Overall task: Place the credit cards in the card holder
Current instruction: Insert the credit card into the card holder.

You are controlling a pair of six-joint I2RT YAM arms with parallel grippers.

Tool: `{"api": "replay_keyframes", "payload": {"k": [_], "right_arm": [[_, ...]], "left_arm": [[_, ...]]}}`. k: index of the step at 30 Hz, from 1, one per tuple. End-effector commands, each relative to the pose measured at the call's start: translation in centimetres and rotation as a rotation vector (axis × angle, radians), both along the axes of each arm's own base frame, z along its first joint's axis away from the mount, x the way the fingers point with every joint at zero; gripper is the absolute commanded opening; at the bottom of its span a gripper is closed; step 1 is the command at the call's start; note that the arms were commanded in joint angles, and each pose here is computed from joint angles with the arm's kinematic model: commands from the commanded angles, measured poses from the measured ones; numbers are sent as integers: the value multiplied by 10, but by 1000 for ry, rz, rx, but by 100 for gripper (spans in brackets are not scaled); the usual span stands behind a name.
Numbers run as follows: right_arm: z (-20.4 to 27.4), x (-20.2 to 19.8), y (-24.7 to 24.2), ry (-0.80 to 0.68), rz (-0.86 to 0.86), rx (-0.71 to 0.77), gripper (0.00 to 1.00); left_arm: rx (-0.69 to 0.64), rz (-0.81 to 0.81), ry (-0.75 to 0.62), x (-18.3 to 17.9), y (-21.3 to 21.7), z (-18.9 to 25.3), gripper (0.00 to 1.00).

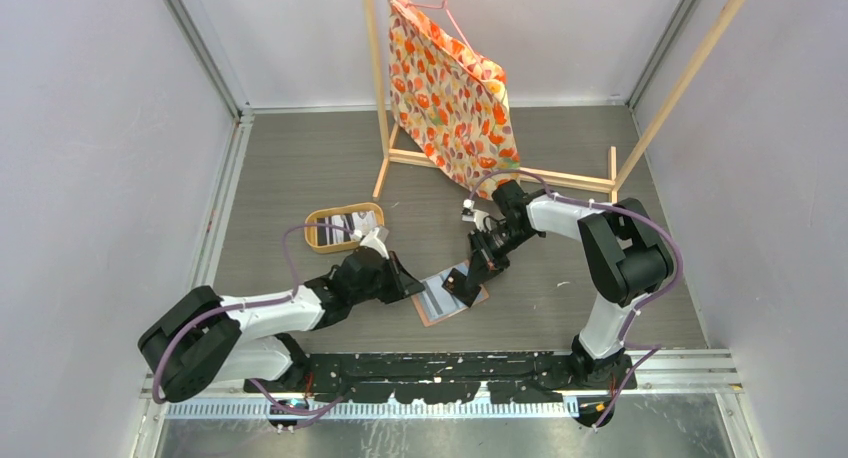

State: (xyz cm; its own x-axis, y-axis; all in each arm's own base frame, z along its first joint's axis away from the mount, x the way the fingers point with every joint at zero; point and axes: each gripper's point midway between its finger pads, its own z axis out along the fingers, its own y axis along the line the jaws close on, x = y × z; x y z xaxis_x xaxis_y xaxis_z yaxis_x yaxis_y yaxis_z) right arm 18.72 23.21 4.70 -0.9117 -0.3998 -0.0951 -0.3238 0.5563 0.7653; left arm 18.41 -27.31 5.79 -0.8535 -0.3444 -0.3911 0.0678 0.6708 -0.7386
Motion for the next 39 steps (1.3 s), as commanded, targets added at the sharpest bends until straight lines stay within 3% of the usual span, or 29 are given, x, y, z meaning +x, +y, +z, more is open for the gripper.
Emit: {"api": "replay_keyframes", "payload": {"k": [1,9,39], "right_arm": [[14,14,3,-59,-19,31,1],[17,15,3,-62,-23,40,1],[4,16,-1,-47,-29,0,1]], "left_arm": [[-70,-37,-66,5,-14,18,2],[-56,-80,-19,9,-32,4,2],[12,-31,51,-1,-12,-18,0]]}}
